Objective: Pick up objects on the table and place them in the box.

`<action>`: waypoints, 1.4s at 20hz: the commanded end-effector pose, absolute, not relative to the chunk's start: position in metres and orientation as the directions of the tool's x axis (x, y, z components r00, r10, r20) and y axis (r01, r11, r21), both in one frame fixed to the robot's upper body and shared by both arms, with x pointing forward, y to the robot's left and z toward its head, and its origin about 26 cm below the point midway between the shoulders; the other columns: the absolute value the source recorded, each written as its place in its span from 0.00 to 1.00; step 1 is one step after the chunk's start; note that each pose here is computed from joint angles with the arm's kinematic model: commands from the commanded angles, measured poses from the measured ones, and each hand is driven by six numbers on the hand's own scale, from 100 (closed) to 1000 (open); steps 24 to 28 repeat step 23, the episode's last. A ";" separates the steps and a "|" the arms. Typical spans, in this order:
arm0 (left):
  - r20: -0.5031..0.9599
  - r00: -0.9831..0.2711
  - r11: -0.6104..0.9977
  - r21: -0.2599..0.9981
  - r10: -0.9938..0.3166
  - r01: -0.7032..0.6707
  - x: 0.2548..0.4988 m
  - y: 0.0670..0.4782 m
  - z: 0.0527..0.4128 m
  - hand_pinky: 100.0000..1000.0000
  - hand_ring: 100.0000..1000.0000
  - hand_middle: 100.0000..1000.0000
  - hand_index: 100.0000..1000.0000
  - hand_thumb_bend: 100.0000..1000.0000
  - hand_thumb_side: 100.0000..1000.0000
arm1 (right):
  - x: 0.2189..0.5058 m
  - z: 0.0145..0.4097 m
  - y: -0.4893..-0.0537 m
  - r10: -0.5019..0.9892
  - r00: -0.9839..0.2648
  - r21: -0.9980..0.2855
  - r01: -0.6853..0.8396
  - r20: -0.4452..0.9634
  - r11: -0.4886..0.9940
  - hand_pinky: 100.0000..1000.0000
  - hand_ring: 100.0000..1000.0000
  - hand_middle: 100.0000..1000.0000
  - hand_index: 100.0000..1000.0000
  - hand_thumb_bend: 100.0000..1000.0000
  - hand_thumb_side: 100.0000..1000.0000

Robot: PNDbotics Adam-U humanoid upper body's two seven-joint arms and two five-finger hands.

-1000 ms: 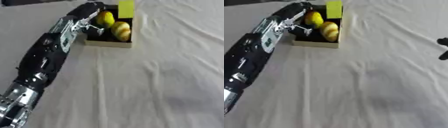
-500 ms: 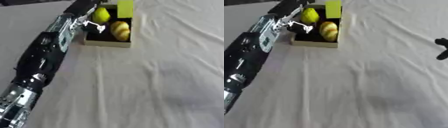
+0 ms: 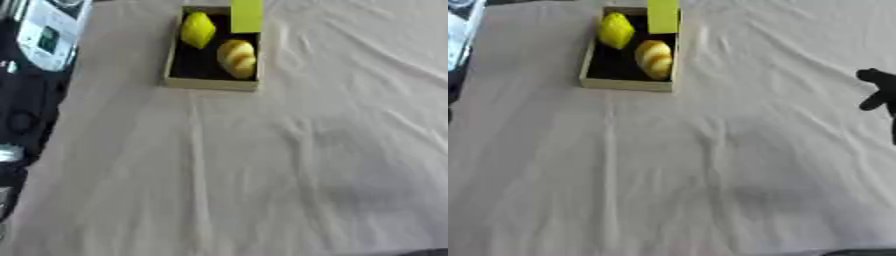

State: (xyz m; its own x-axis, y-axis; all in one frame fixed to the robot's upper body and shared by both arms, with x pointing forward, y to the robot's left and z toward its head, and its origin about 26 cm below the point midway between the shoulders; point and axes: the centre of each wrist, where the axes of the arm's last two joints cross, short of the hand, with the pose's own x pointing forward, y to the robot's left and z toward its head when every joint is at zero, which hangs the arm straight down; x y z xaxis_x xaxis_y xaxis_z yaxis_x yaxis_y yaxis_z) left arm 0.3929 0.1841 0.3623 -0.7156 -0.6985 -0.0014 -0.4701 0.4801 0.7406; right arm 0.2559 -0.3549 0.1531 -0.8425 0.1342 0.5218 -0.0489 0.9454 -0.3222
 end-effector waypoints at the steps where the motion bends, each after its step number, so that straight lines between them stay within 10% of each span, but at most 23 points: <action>1: -0.023 -0.737 0.564 0.628 -0.676 -0.536 0.351 0.213 0.382 0.81 0.79 0.71 0.87 0.00 0.02 | 0.254 0.163 -0.359 0.147 -0.860 -0.341 -0.033 0.488 0.939 1.00 0.85 0.49 0.74 0.00 0.41; 14: 0.242 -0.780 0.815 0.109 -0.577 -0.569 0.300 0.301 0.292 0.76 0.76 0.67 0.87 0.00 0.38 | 0.255 0.169 -0.360 0.133 -0.890 -0.312 -0.011 0.436 0.950 1.00 0.84 0.50 0.74 0.00 0.41; 28: 0.255 -0.868 0.902 0.054 -0.427 -0.428 0.299 0.307 0.266 0.75 0.76 0.67 0.88 0.00 0.44 | 0.256 0.170 -0.361 0.113 -0.900 -0.293 -0.017 0.422 0.956 1.00 0.84 0.50 0.75 0.00 0.42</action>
